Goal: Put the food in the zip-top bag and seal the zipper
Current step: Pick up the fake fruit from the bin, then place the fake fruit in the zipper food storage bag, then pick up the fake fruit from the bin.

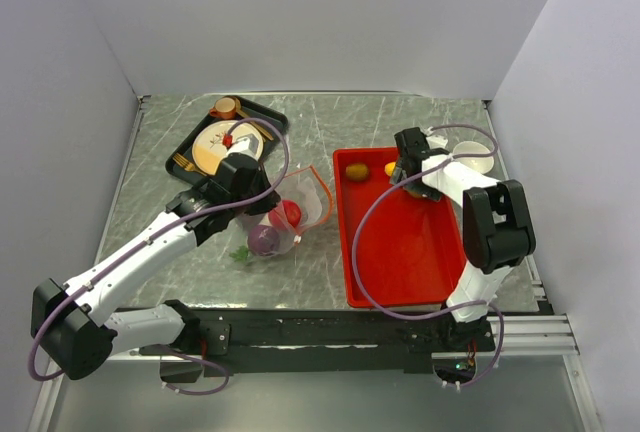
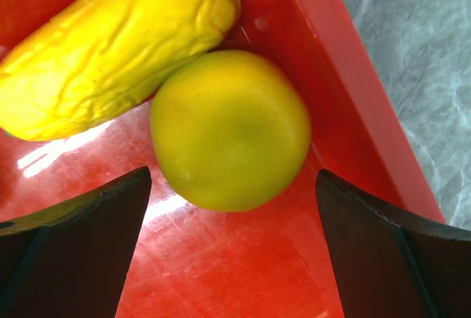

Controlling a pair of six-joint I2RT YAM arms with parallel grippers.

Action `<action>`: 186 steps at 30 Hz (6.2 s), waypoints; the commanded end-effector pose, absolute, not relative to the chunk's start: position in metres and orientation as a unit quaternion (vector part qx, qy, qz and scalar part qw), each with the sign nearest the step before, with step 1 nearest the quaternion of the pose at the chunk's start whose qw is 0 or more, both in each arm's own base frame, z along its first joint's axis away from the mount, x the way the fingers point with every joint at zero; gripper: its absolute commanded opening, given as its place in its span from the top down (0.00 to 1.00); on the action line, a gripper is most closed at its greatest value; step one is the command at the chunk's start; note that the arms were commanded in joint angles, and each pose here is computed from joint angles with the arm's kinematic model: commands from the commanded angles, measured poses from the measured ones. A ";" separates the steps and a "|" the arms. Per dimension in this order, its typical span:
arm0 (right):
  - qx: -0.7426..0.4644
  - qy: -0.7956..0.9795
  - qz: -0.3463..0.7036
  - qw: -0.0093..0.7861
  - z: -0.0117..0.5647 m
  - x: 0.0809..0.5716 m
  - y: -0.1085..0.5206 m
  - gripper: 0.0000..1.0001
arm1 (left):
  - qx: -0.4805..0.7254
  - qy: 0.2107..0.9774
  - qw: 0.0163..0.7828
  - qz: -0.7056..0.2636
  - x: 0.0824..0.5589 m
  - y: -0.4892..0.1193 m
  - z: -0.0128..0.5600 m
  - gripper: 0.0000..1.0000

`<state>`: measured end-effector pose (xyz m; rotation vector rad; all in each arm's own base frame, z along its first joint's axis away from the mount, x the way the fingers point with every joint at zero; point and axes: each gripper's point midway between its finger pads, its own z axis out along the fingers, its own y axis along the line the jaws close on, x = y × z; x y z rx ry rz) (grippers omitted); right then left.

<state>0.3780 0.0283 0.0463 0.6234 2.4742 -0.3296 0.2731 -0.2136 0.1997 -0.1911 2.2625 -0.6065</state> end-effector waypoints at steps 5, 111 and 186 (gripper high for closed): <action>0.248 0.899 -0.125 0.338 0.081 0.400 0.021 0.00 | -0.079 0.880 0.397 -0.248 0.274 -0.213 0.208 0.99; 0.136 0.916 0.078 0.369 0.170 0.375 0.161 0.00 | -0.088 0.855 0.432 -0.275 0.278 -0.213 0.231 0.99; 0.026 0.879 0.308 0.364 0.221 0.309 0.259 0.69 | -0.097 0.861 0.425 -0.263 0.281 -0.212 0.221 0.99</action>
